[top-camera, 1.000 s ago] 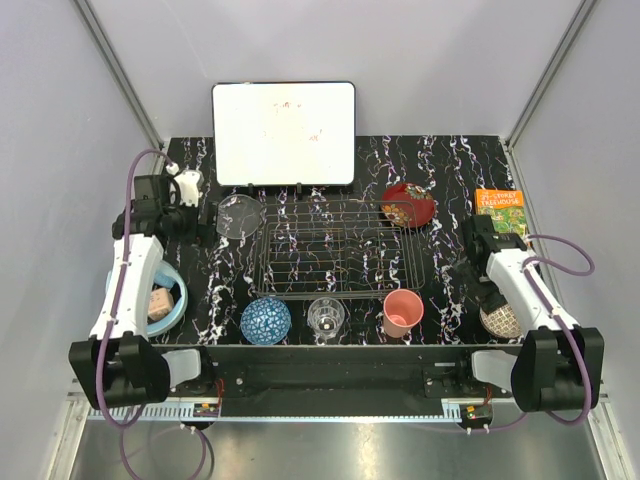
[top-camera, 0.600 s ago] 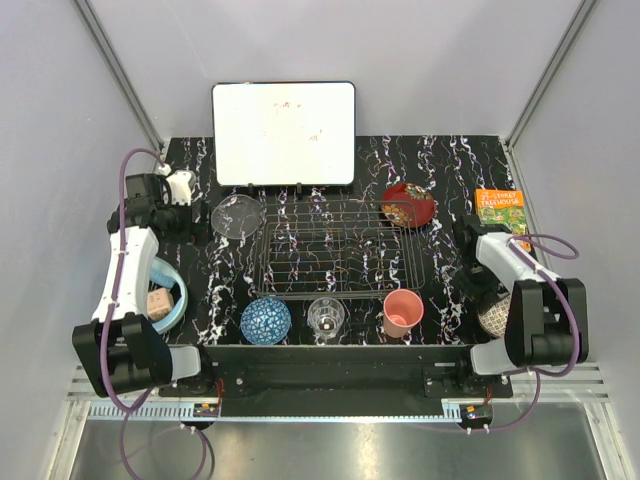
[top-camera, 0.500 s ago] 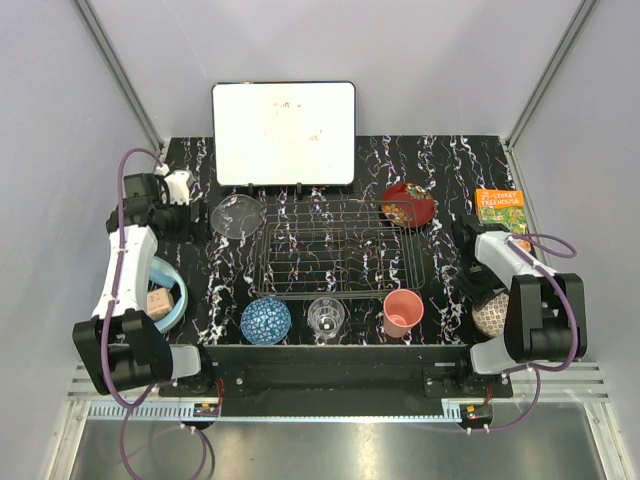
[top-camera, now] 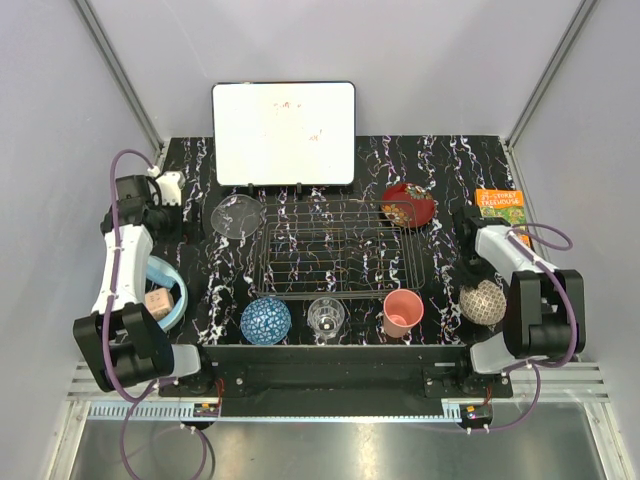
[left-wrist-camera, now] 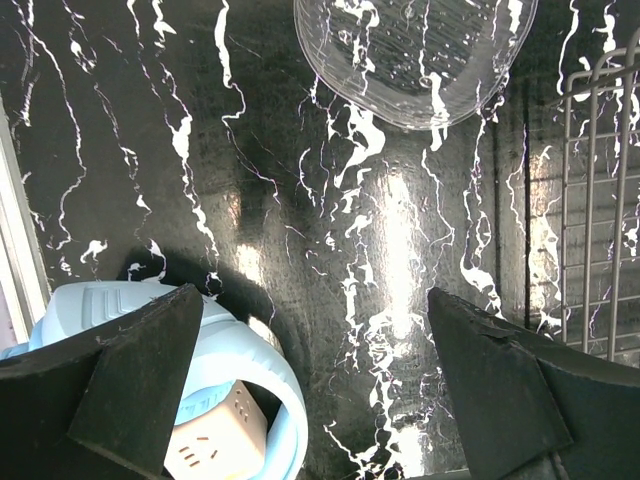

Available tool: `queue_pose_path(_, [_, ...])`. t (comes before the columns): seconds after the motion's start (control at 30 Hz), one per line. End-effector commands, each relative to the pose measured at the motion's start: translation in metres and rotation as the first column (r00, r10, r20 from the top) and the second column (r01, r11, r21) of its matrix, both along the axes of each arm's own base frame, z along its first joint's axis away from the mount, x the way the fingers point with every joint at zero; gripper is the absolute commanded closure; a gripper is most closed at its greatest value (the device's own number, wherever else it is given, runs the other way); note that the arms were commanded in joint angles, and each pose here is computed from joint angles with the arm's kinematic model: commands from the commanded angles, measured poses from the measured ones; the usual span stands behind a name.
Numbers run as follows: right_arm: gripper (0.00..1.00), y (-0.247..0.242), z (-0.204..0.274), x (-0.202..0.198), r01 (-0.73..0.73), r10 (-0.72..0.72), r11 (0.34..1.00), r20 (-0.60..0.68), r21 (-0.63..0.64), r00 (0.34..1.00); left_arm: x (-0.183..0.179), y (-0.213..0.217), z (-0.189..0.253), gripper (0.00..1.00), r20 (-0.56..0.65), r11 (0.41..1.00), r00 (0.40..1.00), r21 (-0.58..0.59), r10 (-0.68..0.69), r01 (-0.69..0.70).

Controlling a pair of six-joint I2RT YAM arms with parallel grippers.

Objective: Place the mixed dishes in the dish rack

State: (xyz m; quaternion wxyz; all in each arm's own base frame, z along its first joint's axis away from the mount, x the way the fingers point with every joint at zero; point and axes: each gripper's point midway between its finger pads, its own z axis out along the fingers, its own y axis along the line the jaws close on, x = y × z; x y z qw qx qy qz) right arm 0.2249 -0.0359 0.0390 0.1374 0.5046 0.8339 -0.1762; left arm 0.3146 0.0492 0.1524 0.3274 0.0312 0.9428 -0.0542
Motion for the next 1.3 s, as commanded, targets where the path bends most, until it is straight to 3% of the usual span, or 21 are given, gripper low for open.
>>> queue_pose_path(0.0, [0.96,0.017,0.005,0.059,-0.026,0.011,0.995,0.157,0.096,0.988,0.007,-0.001,0.005,0.01,0.05,1.0,0.999,-0.007,-0.016,0.016])
queue_pose_path(0.13, [0.98,0.032,0.006,0.096,-0.075,0.04,0.985,0.217,0.154,0.975,0.006,0.0,0.004,0.01,0.05,1.0,0.999,-0.005,-0.01,0.01])
queue_pose_path(0.3, [0.98,0.058,-0.006,0.127,-0.169,0.133,0.97,0.202,0.173,0.97,0.007,0.0,0.006,0.01,0.055,1.0,0.998,-0.012,-0.005,0.005])
queue_pose_path(0.43, [0.92,0.078,0.003,0.159,-0.236,0.194,0.959,0.242,0.155,0.951,0.006,-0.001,0.005,0.01,0.052,1.0,0.999,-0.017,-0.004,0.005])
queue_pose_path(0.53, [0.73,0.09,0.004,0.172,-0.273,0.227,0.947,0.253,0.166,0.94,0.005,0.0,0.005,0.01,0.055,1.0,0.998,-0.011,-0.006,0.007])
queue_pose_path(0.57, [0.62,0.093,0.001,0.173,-0.281,0.235,0.945,0.247,0.17,0.94,0.005,0.001,0.005,0.01,0.054,1.0,0.999,-0.006,-0.004,0.004])
queue_pose_path(0.63, [0.5,0.096,0.002,0.177,-0.3,0.252,0.939,0.253,0.171,0.934,0.005,0.002,0.005,0.01,0.058,1.0,0.998,-0.003,-0.005,0.005])
queue_pose_path(0.7, [0.29,0.097,0.005,0.177,-0.322,0.275,0.932,0.254,0.165,0.927,0.004,0.001,0.006,0.01,0.061,1.0,0.998,-0.005,-0.006,0.006])
queue_pose_path(0.8, [0.11,0.096,0.016,0.177,-0.347,0.3,0.927,0.275,0.142,0.914,0.003,0.001,0.007,0.01,0.063,1.0,0.998,-0.006,-0.007,0.008])
queue_pose_path(0.97, [0.06,0.09,0.065,0.179,-0.407,0.357,0.911,0.362,0.069,0.861,0.002,0.001,0.006,0.01,0.063,1.0,0.998,-0.003,-0.007,0.007])
queue_pose_path(1.13, [0.09,0.076,0.112,0.16,-0.411,0.377,0.912,0.423,-0.013,0.824,0.001,0.0,0.009,0.01,0.074,1.0,0.997,-0.003,-0.007,0.008])
queue_pose_path(1.27, [0.13,0.064,0.106,0.125,-0.367,0.345,0.93,0.391,-0.019,0.853,0.001,0.0,0.013,0.01,0.084,1.0,0.996,-0.002,-0.008,0.008])
